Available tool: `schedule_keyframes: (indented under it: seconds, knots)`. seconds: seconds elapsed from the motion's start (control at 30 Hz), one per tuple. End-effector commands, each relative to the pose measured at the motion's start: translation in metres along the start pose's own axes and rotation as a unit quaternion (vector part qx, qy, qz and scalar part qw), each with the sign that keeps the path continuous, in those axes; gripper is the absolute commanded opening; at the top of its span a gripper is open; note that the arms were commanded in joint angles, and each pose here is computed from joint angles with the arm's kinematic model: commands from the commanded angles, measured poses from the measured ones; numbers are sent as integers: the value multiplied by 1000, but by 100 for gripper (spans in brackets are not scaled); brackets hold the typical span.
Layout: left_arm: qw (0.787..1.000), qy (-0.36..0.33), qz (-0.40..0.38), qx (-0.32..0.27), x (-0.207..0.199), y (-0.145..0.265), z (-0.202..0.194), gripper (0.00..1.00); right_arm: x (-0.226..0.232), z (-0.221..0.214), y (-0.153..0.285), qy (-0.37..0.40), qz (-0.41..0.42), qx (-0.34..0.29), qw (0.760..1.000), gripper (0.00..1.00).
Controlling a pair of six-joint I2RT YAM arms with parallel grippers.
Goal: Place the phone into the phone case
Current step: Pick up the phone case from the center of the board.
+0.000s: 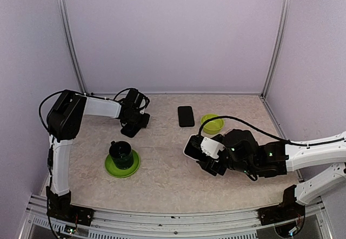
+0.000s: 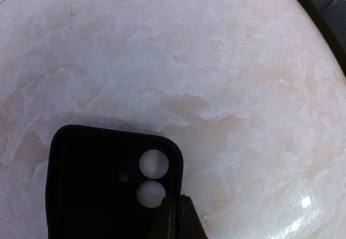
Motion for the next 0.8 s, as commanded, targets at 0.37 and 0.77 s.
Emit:
schedule_keyframes:
  seconds: [0.37,0.77]
  knots:
    - [993,54,-87,-56,-11,23,23,0,-17,21,18,-40,-39,-58,997,69]
    - [984,64,-149,-79,-61,62,36,0,-35,19,24,-67,-100,-66,991,69]
Point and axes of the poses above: each gripper's point midway between its finger pads, its own y axis back along the fingers, its own x axis along the line the jaws close on, z = x × y, the point moved 8 cm from there along y, back along the fingers, and after that the axes turned 15 degrees about -y, right-handed, at the moved point
